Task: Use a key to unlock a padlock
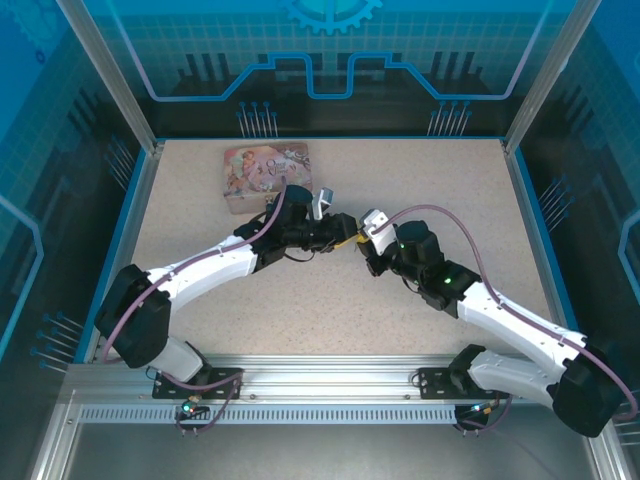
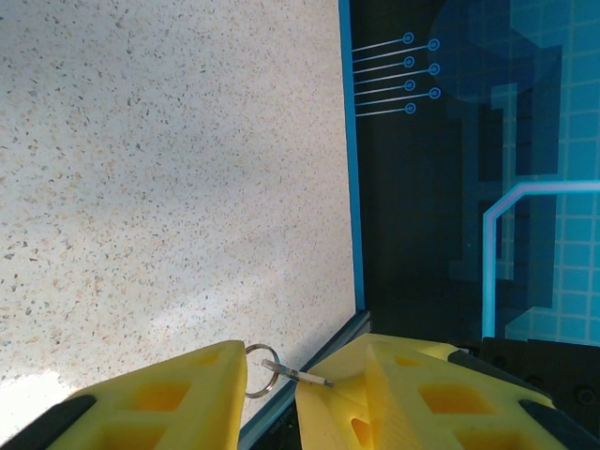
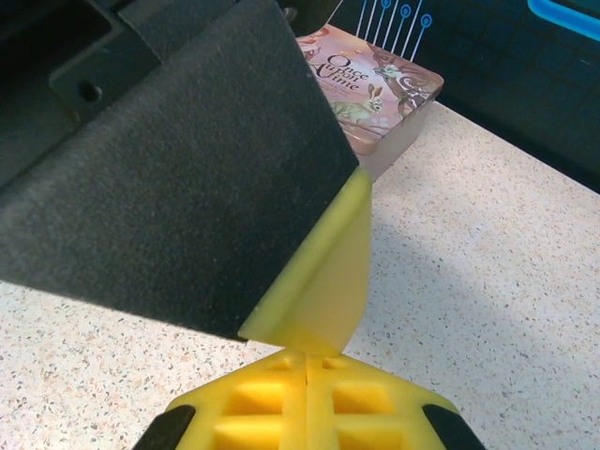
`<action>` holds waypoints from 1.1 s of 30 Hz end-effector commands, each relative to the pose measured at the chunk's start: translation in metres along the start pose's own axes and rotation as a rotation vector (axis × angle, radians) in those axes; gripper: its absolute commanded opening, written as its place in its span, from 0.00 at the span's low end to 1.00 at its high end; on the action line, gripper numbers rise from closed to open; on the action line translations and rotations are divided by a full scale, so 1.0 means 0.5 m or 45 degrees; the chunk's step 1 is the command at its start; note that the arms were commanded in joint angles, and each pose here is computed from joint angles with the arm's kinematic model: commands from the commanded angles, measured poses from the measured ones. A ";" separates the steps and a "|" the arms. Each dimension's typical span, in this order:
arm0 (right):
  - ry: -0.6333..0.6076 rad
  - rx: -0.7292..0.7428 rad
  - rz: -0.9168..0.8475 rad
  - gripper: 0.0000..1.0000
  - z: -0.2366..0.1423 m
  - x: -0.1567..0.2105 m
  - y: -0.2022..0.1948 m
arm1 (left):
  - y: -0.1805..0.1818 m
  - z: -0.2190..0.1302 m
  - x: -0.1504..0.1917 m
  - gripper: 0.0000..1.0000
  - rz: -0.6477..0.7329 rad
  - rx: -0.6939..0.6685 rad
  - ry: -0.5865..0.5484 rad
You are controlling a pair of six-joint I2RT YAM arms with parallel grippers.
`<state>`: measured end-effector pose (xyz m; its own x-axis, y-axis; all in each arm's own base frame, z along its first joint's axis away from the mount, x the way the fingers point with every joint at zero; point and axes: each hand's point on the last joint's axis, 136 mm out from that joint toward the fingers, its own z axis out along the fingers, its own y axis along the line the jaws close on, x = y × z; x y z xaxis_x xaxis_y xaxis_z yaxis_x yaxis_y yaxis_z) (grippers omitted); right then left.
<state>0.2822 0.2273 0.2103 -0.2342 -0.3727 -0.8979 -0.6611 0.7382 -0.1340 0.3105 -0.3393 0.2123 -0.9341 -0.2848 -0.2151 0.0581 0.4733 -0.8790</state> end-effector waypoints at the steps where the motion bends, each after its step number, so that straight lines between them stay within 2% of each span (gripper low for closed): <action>1: -0.055 -0.006 -0.030 0.00 -0.004 -0.039 0.007 | -0.031 0.006 -0.001 0.36 0.014 0.047 0.000; 17: -0.033 -0.008 -0.076 0.00 0.001 -0.036 0.017 | -0.025 0.006 -0.002 0.20 0.019 0.036 -0.005; 25: -0.034 -0.006 -0.074 0.00 0.000 -0.038 0.018 | -0.016 0.007 0.001 0.00 0.029 0.022 -0.006; 30: 0.001 -0.024 -0.003 0.01 -0.014 -0.037 0.007 | 0.009 -0.013 -0.005 0.02 0.074 -0.057 -0.062; 33: 0.066 -0.043 0.139 0.17 -0.015 -0.019 -0.014 | 0.025 -0.038 -0.020 0.08 0.130 -0.128 -0.120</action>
<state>0.2821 0.2287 0.2114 -0.2738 -0.3894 -0.8794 -0.6688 0.7342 -0.1168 0.3145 -0.3318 0.2064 -0.9158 -0.3016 -0.2652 0.0723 0.5257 -0.8476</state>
